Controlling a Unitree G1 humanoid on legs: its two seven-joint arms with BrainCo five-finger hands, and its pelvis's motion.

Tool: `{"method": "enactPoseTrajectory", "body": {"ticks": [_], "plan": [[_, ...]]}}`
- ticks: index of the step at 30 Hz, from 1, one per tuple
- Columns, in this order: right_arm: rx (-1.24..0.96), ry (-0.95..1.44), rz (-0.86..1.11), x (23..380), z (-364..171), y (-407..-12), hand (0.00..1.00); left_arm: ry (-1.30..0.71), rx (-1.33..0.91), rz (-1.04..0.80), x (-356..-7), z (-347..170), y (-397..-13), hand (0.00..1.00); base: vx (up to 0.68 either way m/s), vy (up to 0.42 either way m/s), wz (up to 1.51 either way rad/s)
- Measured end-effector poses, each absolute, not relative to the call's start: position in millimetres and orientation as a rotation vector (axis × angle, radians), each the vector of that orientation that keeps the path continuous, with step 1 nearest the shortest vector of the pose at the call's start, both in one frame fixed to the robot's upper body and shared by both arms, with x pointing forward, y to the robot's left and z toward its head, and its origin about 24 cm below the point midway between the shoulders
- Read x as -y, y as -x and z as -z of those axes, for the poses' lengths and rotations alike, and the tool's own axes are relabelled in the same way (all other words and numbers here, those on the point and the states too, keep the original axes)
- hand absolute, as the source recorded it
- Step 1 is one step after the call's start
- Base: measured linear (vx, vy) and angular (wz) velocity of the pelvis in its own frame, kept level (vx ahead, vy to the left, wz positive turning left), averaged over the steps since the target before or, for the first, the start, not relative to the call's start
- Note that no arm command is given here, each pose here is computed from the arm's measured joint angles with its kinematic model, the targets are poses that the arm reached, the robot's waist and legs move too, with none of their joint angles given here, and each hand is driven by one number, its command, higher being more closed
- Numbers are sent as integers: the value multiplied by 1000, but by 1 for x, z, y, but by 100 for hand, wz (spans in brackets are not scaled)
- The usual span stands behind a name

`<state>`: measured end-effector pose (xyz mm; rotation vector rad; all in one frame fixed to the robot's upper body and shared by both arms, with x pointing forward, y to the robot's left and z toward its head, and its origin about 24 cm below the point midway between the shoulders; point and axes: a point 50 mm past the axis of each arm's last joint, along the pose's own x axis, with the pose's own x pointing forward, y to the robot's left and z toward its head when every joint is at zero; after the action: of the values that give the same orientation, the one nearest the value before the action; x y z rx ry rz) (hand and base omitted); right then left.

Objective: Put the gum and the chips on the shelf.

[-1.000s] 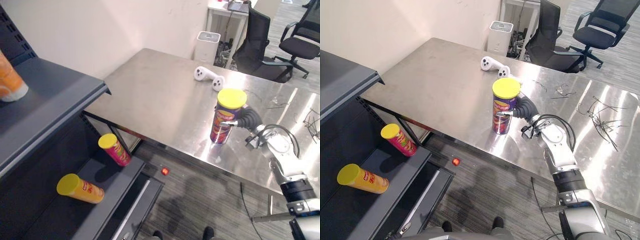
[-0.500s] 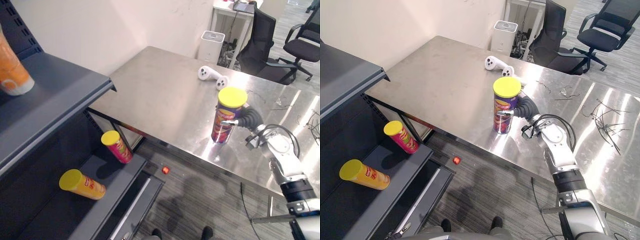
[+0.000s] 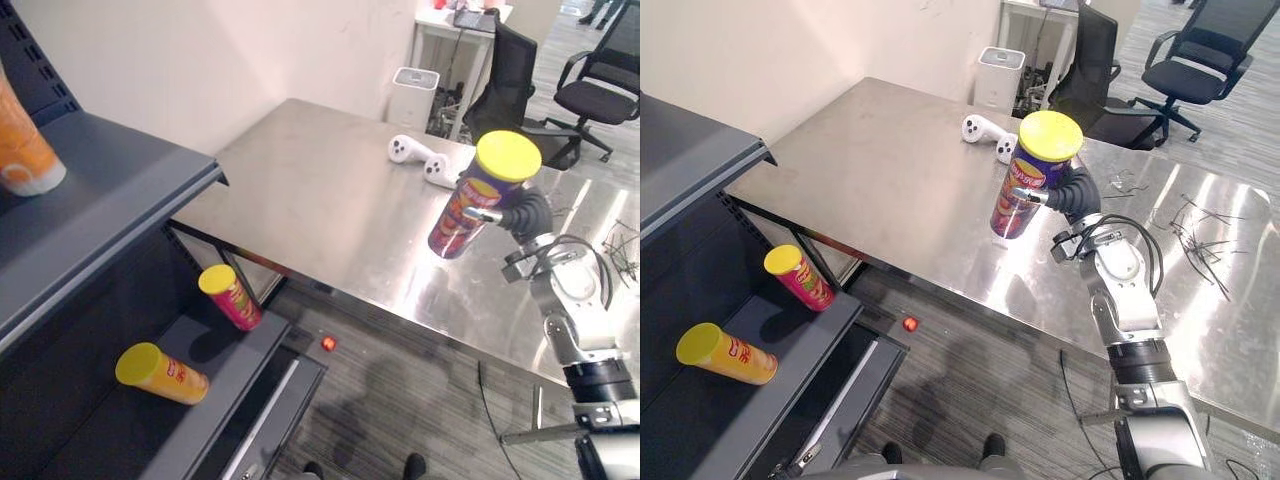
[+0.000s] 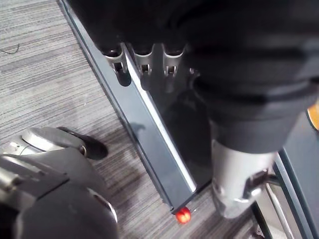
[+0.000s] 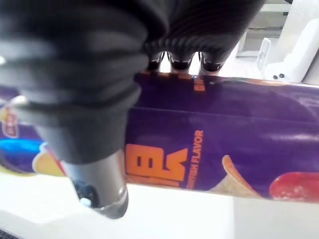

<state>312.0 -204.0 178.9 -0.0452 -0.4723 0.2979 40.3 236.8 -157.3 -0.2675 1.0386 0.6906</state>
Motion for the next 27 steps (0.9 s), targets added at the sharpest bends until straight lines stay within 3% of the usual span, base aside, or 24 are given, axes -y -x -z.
{"method": "enactPoseTrajectory", "body": {"ticks": [19,27], "plan": [[406,-73,-303,196,-152,-299,100,260,-1063,-743,-238,158,-29,0,-12,-1,5],[369,-148,-342,155,-146,-319,100,354,-1049,-781,-221,161,-29,0,-130,-47,70]]}}
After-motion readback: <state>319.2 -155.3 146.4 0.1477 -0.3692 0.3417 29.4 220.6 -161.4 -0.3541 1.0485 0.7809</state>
